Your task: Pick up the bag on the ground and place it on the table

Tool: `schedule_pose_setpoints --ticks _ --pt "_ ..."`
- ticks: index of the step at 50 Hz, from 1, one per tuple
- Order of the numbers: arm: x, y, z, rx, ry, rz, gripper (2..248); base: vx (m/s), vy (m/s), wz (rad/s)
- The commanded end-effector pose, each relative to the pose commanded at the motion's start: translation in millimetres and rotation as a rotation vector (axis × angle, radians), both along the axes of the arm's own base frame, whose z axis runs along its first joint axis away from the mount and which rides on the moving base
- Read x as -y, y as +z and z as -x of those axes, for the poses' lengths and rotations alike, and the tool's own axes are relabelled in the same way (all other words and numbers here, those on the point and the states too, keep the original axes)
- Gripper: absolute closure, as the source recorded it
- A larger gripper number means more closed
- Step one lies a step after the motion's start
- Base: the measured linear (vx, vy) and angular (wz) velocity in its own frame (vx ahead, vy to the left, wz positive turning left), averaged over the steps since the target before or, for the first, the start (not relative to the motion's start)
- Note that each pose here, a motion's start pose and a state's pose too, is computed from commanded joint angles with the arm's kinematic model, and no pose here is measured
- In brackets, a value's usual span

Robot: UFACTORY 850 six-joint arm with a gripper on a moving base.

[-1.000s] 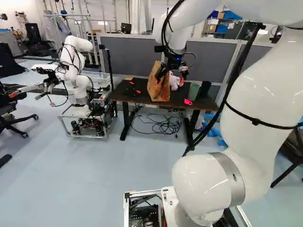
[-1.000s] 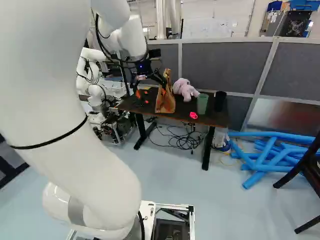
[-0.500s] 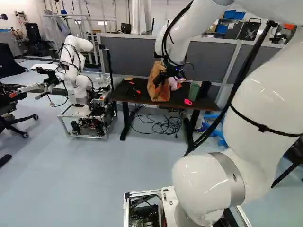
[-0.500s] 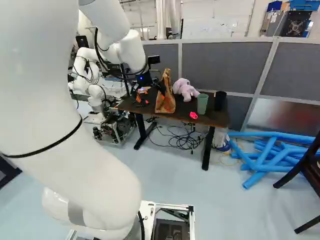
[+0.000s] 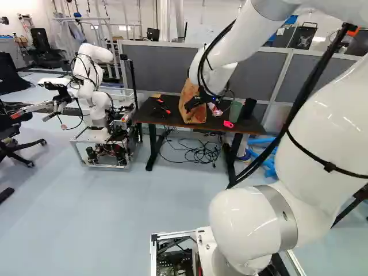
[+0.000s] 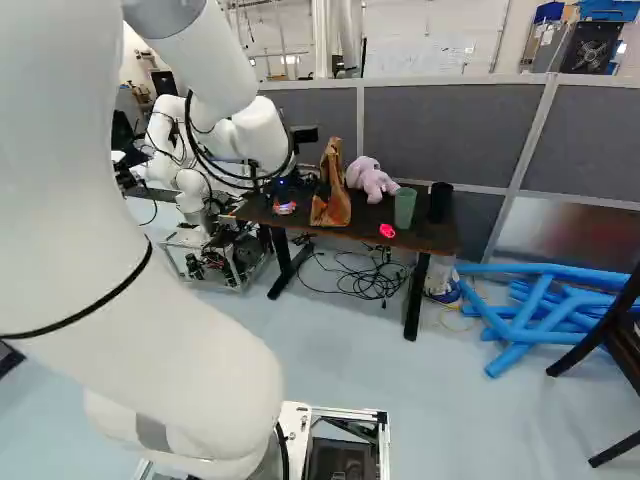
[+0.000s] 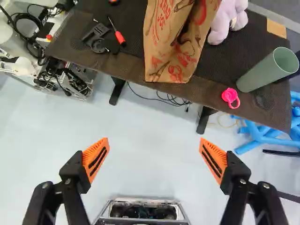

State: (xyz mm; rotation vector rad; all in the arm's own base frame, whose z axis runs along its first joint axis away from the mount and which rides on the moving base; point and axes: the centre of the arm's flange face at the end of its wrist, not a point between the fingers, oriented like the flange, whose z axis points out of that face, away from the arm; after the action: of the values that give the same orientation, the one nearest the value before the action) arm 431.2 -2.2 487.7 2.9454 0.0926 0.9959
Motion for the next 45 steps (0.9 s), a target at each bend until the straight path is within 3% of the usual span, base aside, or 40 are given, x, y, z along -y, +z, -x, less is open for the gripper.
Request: schedule_pose_setpoints --ticks 45 --pt "-2.7 -74.3 79 0.326 -0.012 -0.042 3 0.000 0.000 0.000"
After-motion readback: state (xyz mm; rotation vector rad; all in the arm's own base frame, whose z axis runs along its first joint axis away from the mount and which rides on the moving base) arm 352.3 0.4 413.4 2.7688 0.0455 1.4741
